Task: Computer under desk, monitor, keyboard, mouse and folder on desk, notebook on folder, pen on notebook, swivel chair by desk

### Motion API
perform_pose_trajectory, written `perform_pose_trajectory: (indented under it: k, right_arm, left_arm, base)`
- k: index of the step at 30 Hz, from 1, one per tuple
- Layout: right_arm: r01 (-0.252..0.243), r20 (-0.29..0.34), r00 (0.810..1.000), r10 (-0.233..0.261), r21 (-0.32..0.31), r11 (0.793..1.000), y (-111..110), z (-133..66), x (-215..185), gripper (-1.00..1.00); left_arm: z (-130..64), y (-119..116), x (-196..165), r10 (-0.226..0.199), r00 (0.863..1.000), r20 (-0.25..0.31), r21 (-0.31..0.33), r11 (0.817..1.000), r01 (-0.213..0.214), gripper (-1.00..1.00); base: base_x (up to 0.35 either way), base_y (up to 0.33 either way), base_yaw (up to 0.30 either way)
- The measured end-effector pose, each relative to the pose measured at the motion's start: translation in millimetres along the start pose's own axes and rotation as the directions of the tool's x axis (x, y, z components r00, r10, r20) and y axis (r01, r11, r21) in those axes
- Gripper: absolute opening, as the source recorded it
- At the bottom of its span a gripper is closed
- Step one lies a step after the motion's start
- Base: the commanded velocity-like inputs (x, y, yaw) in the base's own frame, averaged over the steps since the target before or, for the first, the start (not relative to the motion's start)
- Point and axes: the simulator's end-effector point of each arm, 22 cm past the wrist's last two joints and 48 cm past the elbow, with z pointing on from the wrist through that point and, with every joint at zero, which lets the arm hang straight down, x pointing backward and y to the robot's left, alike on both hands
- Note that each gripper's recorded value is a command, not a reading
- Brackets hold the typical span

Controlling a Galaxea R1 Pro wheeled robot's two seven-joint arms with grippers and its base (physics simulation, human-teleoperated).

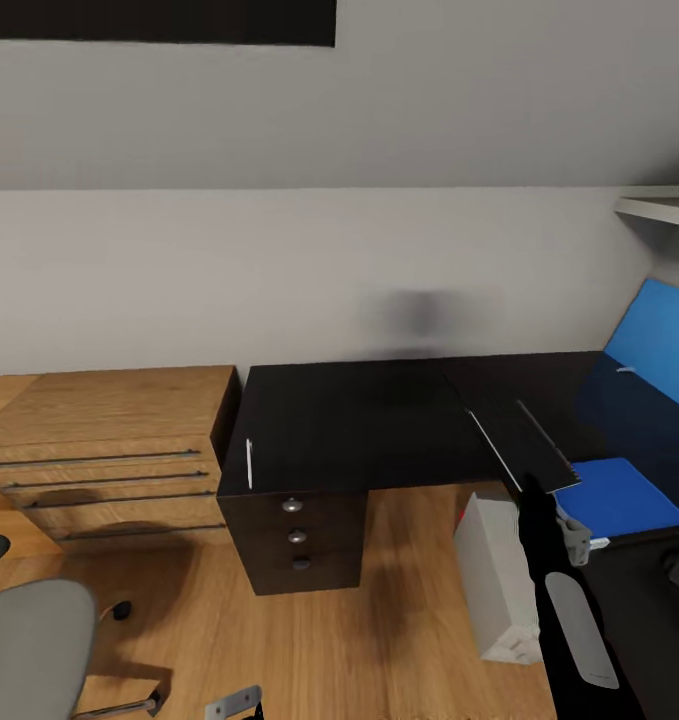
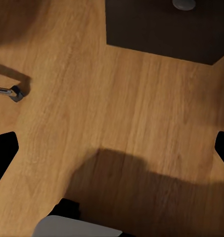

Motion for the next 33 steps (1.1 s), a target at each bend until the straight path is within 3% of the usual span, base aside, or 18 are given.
perform_pose_trajectory:
  k: [4, 10, 22, 28, 33]
  right_arm:
    - [0.003, 0.002, 1.000, -0.003, 0.018, 1.000, -5, 0.6, -1, -1.00]
    - [0.013, 0.010, 1.000, -0.014, 0.140, 0.990, -34, 0.3, -8, -1.00]
    - [0.064, 0.023, 0.997, -0.071, 0.221, 0.973, -60, 5.9, -34, -1.00]
    - [0.069, 0.021, 0.997, -0.077, 0.236, 0.969, -66, 6.9, -36, -1.00]
    - [0.069, 0.021, 0.997, -0.075, 0.211, 0.975, -55, 8.3, -35, -1.00]
  left_arm:
    - [0.2, 1, 2, 0.002, 1.000, -0.005, -0.002, 1.000, -0.002, 1.00]
    - [0.3, 6, 12, 0.013, 1.000, -0.023, -0.013, 1.000, -0.013, 1.00]
    - [1.0, 8, 19, 0.016, 0.999, -0.038, -0.018, 1.000, -0.017, 1.00]
    - [1.3, 8, 21, 0.018, 0.999, -0.044, -0.019, 1.000, -0.019, 1.00]
    - [1.3, 8, 22, 0.018, 0.999, -0.044, -0.019, 1.000, -0.019, 1.00]
  base:
    - [0.000, -0.001, -0.221]
    - [0.000, -0.059, -0.225]
    - [0.000, -0.051, -0.179]
    - [0.000, -0.002, -0.106]
    - [0.000, 0.000, -0.016]
